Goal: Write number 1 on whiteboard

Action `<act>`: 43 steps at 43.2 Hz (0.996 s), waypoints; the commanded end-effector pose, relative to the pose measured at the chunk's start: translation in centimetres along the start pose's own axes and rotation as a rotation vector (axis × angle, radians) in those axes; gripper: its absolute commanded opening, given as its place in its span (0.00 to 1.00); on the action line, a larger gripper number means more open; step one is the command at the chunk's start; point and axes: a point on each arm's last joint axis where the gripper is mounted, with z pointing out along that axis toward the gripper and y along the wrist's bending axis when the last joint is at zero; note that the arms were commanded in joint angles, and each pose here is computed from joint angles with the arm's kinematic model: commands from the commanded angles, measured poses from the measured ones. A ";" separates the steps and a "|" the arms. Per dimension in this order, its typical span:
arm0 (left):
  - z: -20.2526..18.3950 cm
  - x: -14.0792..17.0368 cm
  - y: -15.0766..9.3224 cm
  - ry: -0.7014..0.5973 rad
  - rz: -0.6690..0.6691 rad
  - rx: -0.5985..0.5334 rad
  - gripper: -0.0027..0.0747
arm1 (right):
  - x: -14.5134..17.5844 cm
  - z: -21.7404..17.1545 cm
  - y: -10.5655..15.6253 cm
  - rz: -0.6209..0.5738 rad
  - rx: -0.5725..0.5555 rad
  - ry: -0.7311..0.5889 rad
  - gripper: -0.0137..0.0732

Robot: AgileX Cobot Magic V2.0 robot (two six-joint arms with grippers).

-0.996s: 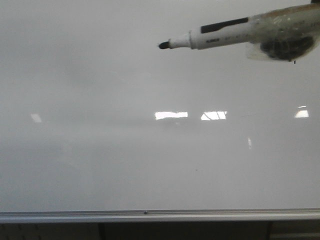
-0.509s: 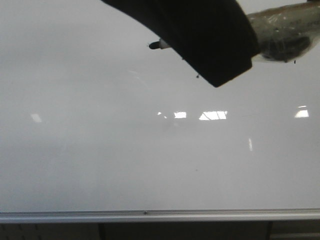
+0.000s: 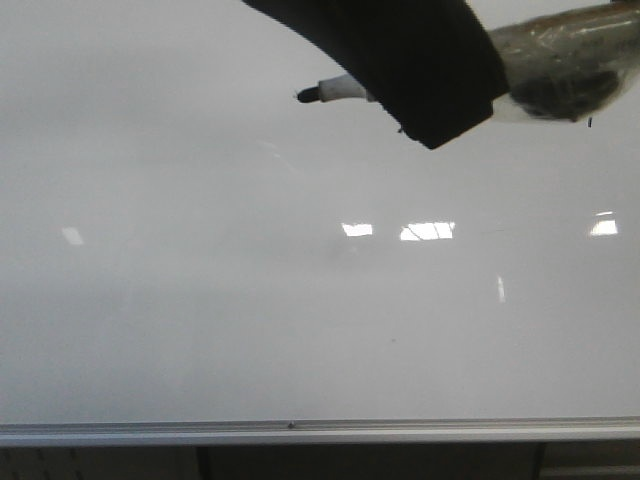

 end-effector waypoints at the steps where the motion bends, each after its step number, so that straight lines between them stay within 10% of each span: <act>1: -2.6 -0.4 0.9 -0.049 -0.093 -0.121 0.01 | 0.0 -1.7 0.3 0.023 0.018 -0.036 0.71; 15: -10.0 8.0 3.9 -0.004 -0.688 -0.585 0.01 | 3.7 -6.3 -0.9 0.351 0.351 -0.146 0.75; 25: -11.4 16.4 4.7 -0.207 -0.942 -0.949 0.01 | 4.8 -6.6 -1.1 0.401 0.416 -0.176 0.75; 43: -9.0 21.9 10.2 -0.391 -1.024 -1.166 0.01 | 4.9 -6.2 -1.2 0.404 0.416 -0.184 0.75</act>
